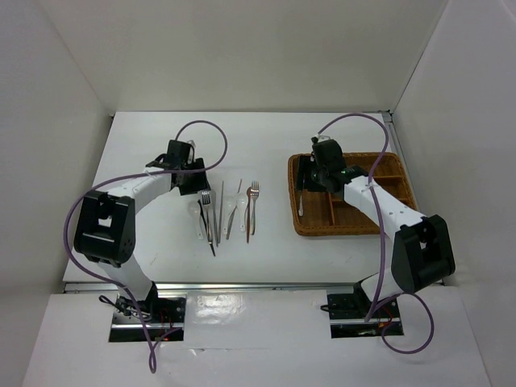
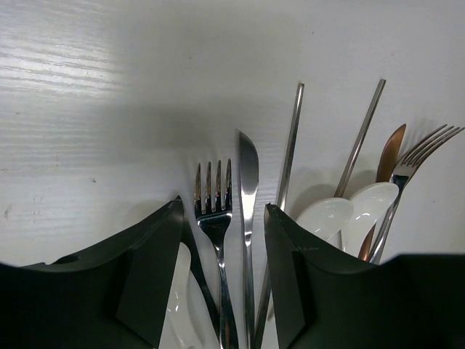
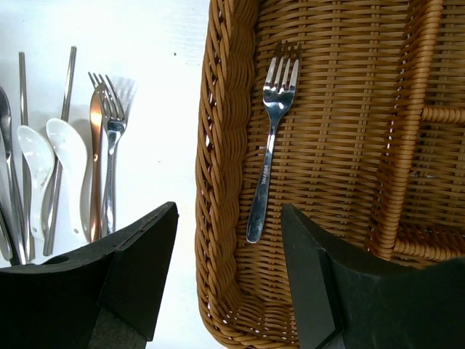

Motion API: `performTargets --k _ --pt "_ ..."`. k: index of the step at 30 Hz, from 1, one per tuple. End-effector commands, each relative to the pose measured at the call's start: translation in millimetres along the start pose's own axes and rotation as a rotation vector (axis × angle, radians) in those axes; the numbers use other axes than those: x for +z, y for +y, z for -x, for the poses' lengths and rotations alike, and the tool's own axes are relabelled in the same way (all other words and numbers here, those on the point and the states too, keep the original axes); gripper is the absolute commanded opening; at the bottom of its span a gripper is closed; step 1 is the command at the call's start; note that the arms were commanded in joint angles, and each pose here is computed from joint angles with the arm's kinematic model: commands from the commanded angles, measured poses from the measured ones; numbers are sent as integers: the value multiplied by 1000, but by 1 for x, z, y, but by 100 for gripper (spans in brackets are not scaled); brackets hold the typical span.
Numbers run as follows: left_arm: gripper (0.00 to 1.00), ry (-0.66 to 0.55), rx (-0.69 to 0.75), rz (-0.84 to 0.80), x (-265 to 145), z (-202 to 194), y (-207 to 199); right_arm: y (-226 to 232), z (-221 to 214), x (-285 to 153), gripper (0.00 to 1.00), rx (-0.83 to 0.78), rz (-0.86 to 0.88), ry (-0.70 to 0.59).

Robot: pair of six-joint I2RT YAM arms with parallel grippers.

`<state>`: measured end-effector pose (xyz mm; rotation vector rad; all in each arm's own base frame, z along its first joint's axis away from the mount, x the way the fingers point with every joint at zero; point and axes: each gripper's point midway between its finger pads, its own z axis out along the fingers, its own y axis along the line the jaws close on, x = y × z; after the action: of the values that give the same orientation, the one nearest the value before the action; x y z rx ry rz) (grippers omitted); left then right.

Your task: Sort the eating utensils into containers

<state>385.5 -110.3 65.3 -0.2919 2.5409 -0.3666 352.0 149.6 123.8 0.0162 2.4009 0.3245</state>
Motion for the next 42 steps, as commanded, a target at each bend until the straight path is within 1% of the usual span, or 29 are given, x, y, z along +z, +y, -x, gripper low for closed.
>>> performTargets --k 1,3,4,6,8,10,13,16,21,26,32,34,36,39,42 --pt "62 -73 57 -53 3 29 -13 6 17 -12 67 -13 27 -52" --pt "59 -62 68 -48 7 28 -6 7 21 -10 67 -13 31 -61" --pt "59 -58 68 -58 7 27 -8 7 21 -10 67 -13 31 -61" --pt "59 -61 73 -53 8 28 2 5 19 -7 67 -13 17 -56" --pt "59 -44 76 -79 11 21 5 5 19 -7 67 -13 17 -56" --pt "59 -59 82 -115 10 23 3 4 17 -4 67 -13 14 -48" --pt "58 -37 98 -169 12 18 -1 3 15 -1 67 -13 10 -36" --pt "56 -41 112 -203 14 19 -6 3 16 1 67 -22 9 -35" --pt "55 -24 120 -197 21 12 -2 5 17 2 67 -22 17 -32" --pt "53 24 107 -162 30 -2 8 5 17 2 67 -22 17 -32" --pt "53 27 105 -142 32 -5 13 5 15 5 67 -13 14 -23" --pt "53 61 108 -129 38 -14 18 7 14 8 67 -14 23 -20" --pt "51 73 105 -126 41 -17 20 7 14 8 67 -14 23 -20" --pt "44 84 103 -131 43 -20 20 8 18 7 67 -13 26 -28" --pt "41 80 105 -152 46 -20 16 8 18 7 67 -13 26 -28"
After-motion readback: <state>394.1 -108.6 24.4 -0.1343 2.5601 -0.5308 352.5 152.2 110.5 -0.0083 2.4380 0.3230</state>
